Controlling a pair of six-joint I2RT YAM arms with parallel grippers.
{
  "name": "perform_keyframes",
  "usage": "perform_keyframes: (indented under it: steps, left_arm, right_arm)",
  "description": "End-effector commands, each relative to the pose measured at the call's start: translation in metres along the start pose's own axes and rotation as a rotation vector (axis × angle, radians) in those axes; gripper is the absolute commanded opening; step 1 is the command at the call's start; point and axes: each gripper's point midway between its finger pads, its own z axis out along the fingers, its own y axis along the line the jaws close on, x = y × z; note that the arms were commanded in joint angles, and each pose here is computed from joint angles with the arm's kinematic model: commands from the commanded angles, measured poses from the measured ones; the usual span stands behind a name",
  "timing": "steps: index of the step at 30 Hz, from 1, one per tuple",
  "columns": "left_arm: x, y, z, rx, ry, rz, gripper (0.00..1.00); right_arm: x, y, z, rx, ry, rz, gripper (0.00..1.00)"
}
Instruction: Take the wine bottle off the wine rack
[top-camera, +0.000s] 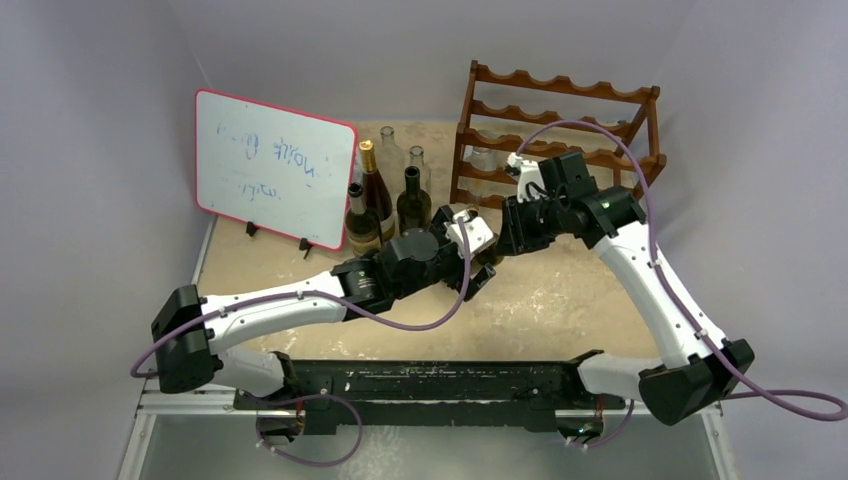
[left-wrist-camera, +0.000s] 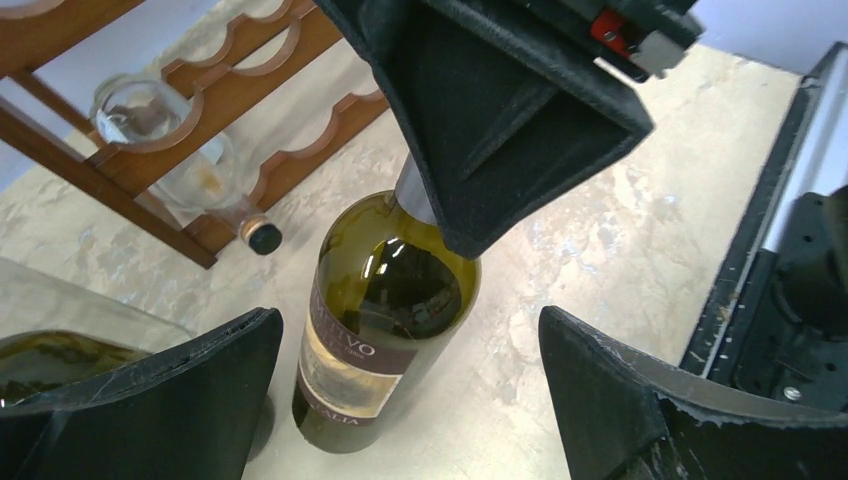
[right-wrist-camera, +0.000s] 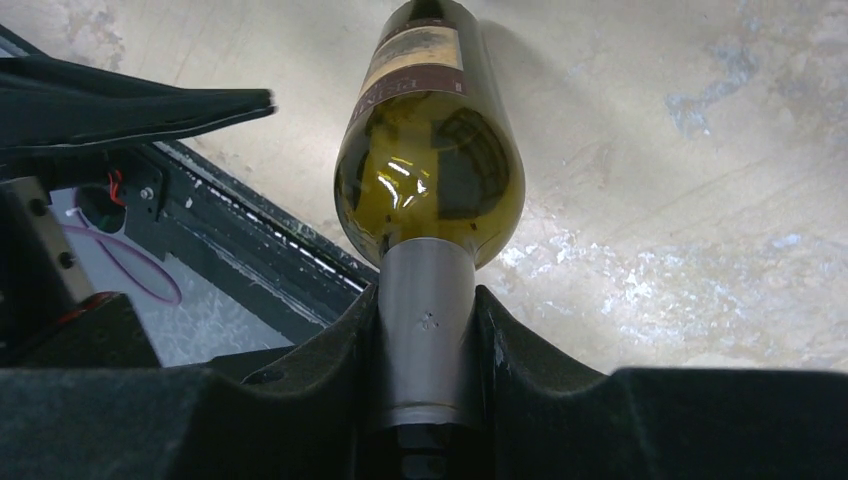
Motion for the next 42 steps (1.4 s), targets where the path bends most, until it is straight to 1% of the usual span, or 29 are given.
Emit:
perform_keyframes:
  steps: [1,6,11,17,18,20,23,24,25,29,31,33,35,38,40,42]
  left_arm:
    - [-0.016,0.018,0.009,-0.1,-0.031,0.009,1.0]
    - [0.012,0.026,0.019,-0.159,0.068,0.038,1.0]
    - [0.023,0.031,0.021,-0.194,0.078,0.036,1.0]
    - [0.036,0.035,0.023,-0.223,0.111,0.043,0.89]
    - [0.039,0.035,0.024,-0.226,0.12,0.044,0.89]
    - [0.044,0.036,0.024,-0.237,0.136,0.038,0.99]
    - [0.052,0.035,0.023,-0.236,0.152,0.03,1.0]
    - [0.053,0.035,0.022,-0.236,0.153,0.024,0.99]
    - [0.054,0.035,0.022,-0.238,0.154,0.015,0.93]
    - [0.06,0.032,0.019,-0.233,0.148,-0.03,0.65]
    - [0.063,0.03,0.018,-0.227,0.134,-0.054,0.55]
    - [0.065,0.028,0.017,-0.225,0.125,-0.074,0.49]
    - [0.066,0.029,0.015,-0.226,0.121,-0.079,0.43]
    - [0.068,0.031,0.01,-0.235,0.12,-0.08,0.36]
    - [0.068,0.032,0.006,-0.237,0.111,-0.085,0.23]
    - [0.068,0.035,0.001,-0.254,0.096,-0.099,0.06]
  right_arm:
    - [-0.038,0.033,-0.01,-0.112,-0.125,-0.11,0.0]
    - [-0.035,0.044,-0.003,-0.128,-0.098,-0.149,0.0]
    - [-0.03,0.055,-0.002,-0.155,-0.084,-0.176,0.0]
    - [-0.028,0.067,-0.004,-0.183,-0.083,-0.211,0.0]
    - [-0.028,0.067,-0.004,-0.182,-0.082,-0.215,0.0]
    - [-0.028,0.068,-0.005,-0.178,-0.087,-0.221,0.0]
    - [-0.027,0.071,-0.007,-0.192,-0.096,-0.232,0.0]
    - [-0.025,0.072,-0.007,-0.201,-0.094,-0.234,0.0]
    - [-0.024,0.074,-0.008,-0.21,-0.093,-0.239,0.0]
    - [-0.019,0.079,-0.005,-0.253,-0.085,-0.252,0.0]
    - [-0.017,0.08,-0.001,-0.265,-0.075,-0.259,0.02]
    - [-0.017,0.079,0.003,-0.268,-0.066,-0.262,0.09]
    - [-0.02,0.079,0.005,-0.267,-0.074,-0.267,0.19]
    - [-0.027,0.083,0.004,-0.278,-0.1,-0.271,0.33]
    - [-0.03,0.086,0.004,-0.293,-0.109,-0.271,0.38]
    - [-0.031,0.09,0.004,-0.314,-0.112,-0.276,0.43]
